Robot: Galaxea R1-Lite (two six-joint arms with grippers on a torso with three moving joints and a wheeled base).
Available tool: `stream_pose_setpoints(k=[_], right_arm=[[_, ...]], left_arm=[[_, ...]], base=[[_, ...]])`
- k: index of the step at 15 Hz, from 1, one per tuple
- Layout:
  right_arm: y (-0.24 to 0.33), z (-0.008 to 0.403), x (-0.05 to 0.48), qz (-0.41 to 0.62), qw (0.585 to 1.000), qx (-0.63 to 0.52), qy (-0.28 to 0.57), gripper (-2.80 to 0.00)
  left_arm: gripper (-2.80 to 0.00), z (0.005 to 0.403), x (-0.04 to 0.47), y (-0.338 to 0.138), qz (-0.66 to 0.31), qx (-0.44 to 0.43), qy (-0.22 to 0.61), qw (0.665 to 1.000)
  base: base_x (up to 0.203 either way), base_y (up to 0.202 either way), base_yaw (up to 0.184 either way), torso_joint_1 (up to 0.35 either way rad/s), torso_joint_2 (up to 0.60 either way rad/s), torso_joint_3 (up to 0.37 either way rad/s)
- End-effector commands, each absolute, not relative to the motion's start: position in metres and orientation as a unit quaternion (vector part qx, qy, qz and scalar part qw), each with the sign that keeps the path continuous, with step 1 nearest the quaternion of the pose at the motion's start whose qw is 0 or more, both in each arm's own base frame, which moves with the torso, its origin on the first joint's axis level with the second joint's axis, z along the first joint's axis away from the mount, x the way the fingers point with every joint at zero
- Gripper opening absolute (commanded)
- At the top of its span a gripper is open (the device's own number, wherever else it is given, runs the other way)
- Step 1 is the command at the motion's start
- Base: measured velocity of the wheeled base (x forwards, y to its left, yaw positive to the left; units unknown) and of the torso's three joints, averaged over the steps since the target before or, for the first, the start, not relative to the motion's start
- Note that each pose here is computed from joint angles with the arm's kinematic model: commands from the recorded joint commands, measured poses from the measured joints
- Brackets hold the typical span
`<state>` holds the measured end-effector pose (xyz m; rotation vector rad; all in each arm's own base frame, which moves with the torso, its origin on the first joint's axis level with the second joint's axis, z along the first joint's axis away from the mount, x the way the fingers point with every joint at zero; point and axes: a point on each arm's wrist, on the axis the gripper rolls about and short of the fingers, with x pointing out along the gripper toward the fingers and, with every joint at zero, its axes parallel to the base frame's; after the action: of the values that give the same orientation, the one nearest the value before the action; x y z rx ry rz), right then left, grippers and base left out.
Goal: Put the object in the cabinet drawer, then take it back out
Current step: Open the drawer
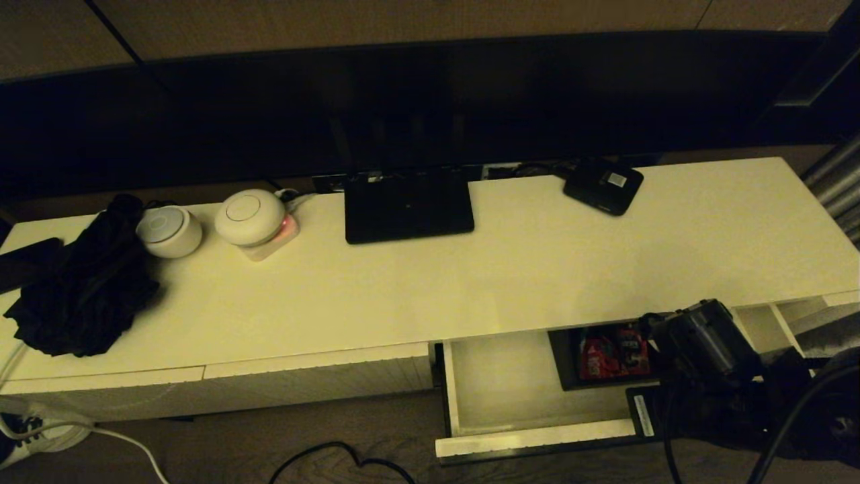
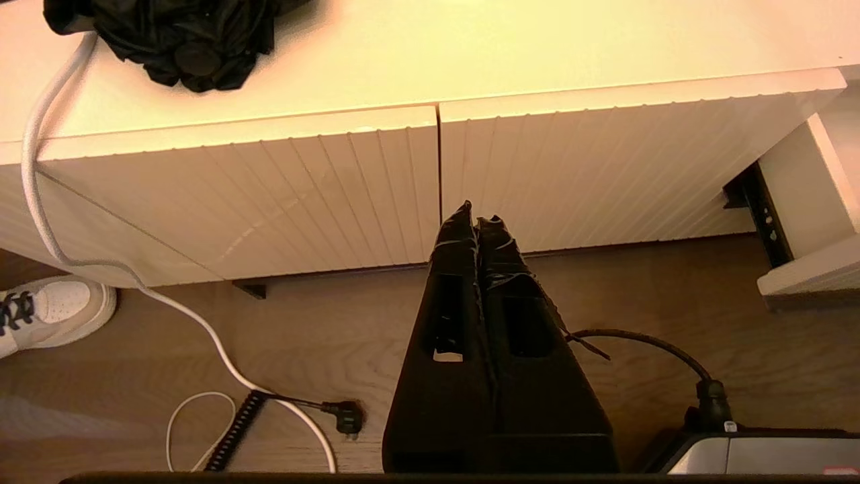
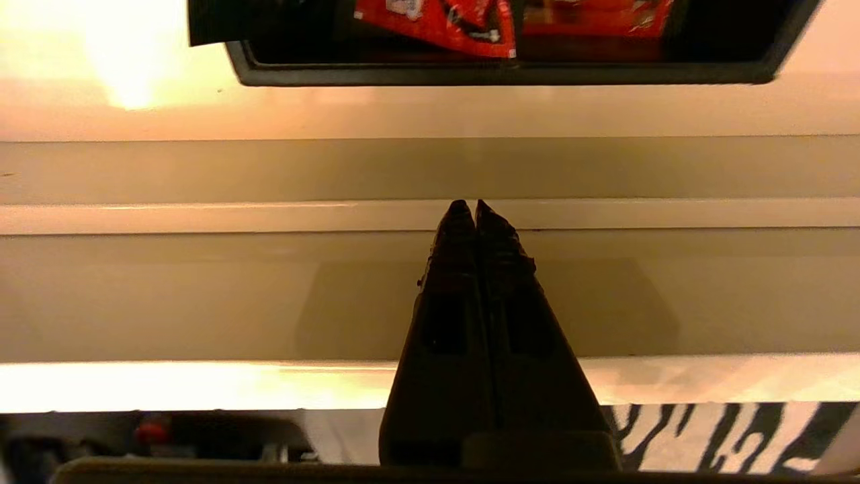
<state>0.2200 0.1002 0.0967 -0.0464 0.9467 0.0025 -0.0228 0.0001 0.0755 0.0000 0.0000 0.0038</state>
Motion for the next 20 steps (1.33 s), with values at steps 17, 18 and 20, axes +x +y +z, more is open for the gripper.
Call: stream_pose_setpoints(k=[17, 18, 20], right_arm=[[0.095, 0.100, 0.203, 0.005, 0.896, 0.017, 0.443, -2.80], [0.095, 0.108, 0.203, 0.004, 0.907, 0.022, 0.419, -2.80], [0.093, 0.129, 0.202, 0.006, 0.927, 0.024, 0.373, -2.80]], left_arm=[[-2.80, 0.075, -0.023, 0.000, 0.002, 0.000, 0.002, 1.000], [-2.80, 0.075, -0.023, 0.000, 0.002, 0.000, 0.002, 1.000], [-2.80, 0.075, -0.023, 0.000, 0.002, 0.000, 0.002, 1.000]], base=[[0.000, 0.000, 0.000, 0.000, 0.00, 0.000], [0.000, 0.000, 0.000, 0.000, 0.00, 0.000], [0.000, 0.000, 0.000, 0.000, 0.00, 0.000]])
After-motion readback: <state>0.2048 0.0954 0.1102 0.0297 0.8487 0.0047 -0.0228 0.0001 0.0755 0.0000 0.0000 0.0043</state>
